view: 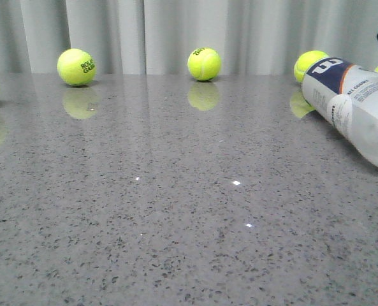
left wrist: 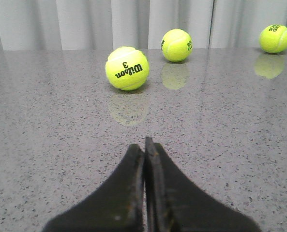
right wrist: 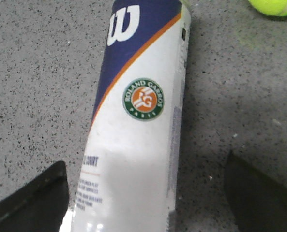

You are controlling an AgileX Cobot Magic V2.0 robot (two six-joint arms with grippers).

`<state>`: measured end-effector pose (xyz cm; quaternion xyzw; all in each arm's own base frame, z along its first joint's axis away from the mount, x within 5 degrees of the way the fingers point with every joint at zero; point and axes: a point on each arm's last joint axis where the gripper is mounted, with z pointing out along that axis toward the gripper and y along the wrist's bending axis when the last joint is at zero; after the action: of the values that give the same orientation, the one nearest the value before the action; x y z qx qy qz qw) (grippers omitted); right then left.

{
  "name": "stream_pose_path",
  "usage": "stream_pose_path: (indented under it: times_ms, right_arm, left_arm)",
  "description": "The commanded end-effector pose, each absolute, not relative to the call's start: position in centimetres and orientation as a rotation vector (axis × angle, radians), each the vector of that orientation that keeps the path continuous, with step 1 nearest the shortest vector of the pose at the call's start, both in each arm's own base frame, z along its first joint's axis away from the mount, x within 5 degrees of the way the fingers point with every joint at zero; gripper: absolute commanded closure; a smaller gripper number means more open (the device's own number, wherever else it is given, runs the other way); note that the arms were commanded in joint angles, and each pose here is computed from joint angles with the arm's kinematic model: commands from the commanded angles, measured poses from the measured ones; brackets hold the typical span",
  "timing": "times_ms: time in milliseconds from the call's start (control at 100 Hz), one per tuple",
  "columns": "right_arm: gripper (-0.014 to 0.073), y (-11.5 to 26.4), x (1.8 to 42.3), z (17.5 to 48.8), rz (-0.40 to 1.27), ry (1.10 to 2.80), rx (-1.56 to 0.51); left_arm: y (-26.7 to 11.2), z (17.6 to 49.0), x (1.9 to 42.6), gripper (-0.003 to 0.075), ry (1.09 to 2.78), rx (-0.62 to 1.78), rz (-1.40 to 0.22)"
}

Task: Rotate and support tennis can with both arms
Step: 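Grasp the can with the right gripper, lift and swing it sideways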

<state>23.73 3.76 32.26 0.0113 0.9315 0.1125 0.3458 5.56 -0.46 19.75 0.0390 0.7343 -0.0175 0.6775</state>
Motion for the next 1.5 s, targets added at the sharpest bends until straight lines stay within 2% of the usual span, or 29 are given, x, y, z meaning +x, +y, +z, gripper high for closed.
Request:
stream_pose_path:
  times_ms: [0,250,480,570,770,910,1030,1210,1370,1490]
  right_arm:
    - [-0.0048,4.1,25.5,33.4,0.329,2.37,0.047]
    - [-0.0048,4.7,30.1,30.3,0.324,2.503,0.061]
    - [-0.0043,5.0,31.5,28.5,0.343,2.578,0.081]
    - [0.0019,5.0,31.5,28.5,0.344,2.577,0.081]
    - [0.0253,5.2,31.8,29.6,0.354,2.567,0.065]
    - [0.029,6.3,32.1,31.7,0.373,2.521,0.006]
    - [0.029,8.1,32.3,34.0,0.357,2.431,-0.194]
    - [0.029,11.7,32.1,36.4,0.27,2.22,-0.62]
    - [0.029,14.7,31.3,36.8,0.189,2.032,-0.922]
    - [0.029,16.9,30.9,36.0,0.138,1.933,-1.138]
  left_arm:
    - [-0.5,19.1,5.5,0.0739,1.585,0.079,-0.05]
    - [-0.5,19.1,5.5,0.0739,1.585,0.079,-0.05]
    - [-0.5,19.1,5.5,0.0739,1.585,0.079,-0.05]
    - [-0.5,19.1,5.5,0.0739,1.585,0.079,-0.05]
    - [-0.5,19.1,5.5,0.0739,1.585,0.079,-0.05]
    - [-0.5,19.1,5.5,0.0739,1.585,0.079,-0.05]
    - [-0.5,19.1,5.5,0.0739,1.585,0.079,-0.05]
    - [-0.5,19.1,5.5,0.0739,1.585,0.079,-0.05]
    - [-0.5,19.1,5.5,0.0739,1.585,0.079,-0.05]
    - [-0.5,19.1,5.5,0.0739,1.585,0.079,-0.05]
